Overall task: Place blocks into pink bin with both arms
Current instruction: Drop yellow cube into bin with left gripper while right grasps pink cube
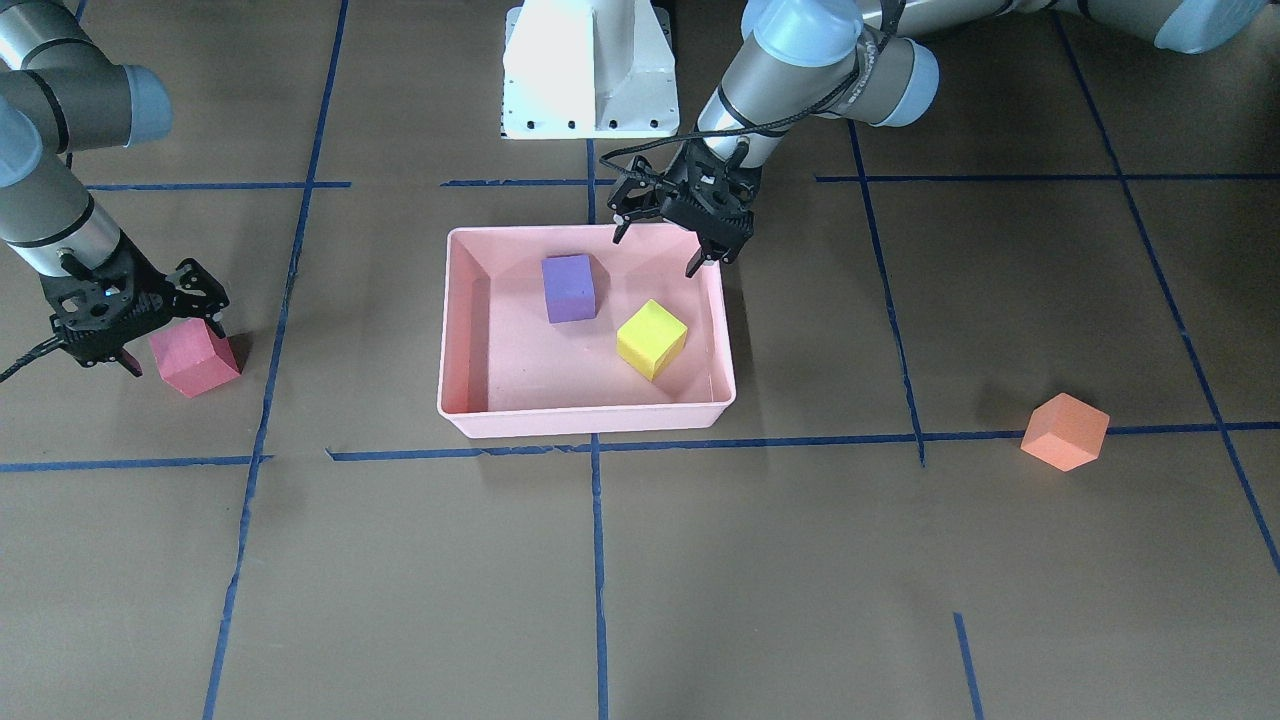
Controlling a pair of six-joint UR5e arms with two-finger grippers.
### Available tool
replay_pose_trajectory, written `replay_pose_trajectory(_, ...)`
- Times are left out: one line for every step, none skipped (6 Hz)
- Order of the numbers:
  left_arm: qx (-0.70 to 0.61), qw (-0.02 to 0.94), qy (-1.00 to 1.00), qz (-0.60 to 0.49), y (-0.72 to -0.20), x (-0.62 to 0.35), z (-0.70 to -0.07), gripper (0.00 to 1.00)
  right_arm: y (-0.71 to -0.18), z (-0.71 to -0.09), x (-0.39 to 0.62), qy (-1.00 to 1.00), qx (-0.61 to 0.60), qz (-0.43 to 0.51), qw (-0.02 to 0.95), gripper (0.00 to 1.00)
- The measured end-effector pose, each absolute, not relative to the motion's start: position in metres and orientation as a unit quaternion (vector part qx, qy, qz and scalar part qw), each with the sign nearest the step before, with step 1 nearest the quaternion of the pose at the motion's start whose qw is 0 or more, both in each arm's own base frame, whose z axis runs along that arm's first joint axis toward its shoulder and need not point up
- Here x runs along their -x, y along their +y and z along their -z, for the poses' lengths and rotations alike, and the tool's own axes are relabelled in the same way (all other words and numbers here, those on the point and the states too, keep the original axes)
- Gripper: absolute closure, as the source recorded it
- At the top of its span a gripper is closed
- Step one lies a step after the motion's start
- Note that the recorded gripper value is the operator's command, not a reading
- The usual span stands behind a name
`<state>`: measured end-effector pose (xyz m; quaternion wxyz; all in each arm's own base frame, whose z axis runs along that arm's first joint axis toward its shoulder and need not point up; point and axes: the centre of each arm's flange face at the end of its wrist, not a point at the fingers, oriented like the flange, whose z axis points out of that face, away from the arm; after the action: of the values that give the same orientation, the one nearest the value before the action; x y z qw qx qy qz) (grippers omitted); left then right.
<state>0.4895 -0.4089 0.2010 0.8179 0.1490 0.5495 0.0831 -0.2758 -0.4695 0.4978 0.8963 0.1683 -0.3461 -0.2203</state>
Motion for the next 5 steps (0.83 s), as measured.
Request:
replay_pose_trajectory(-0.149, 0.818, 0.550, -0.083, -0.409, -0.489, -0.201, 0.00, -0.467, -0.509, 0.286, -0.341, -0.159, 0.229, 0.898, 0.00)
replay_pose_trajectory(-0.149, 0.818, 0.550, -0.083, -0.409, -0.489, -0.201, 0.00, -0.463, -0.521, 0.300, -0.336, -0.147, 0.239, 0.899, 0.00)
replay_pose_trajectory(-0.149, 0.818, 0.550, -0.083, -0.408, -0.489, -0.201, 0.00, -0.459, -0.531, 0.310, -0.331, -0.138, 0.245, 0.901, 0.52)
replay_pose_trajectory(-0.151, 0.816, 0.552, -0.084, -0.407, -0.487, -0.198, 0.00, -0.457, -0.535, 0.315, -0.329, -0.133, 0.247, 0.901, 0.99)
replay_pose_trajectory(-0.160, 0.810, 0.559, -0.083, -0.408, -0.476, -0.189, 0.00, -0.457, -0.533, 0.317, -0.331, -0.133, 0.249, 0.900, 1.00)
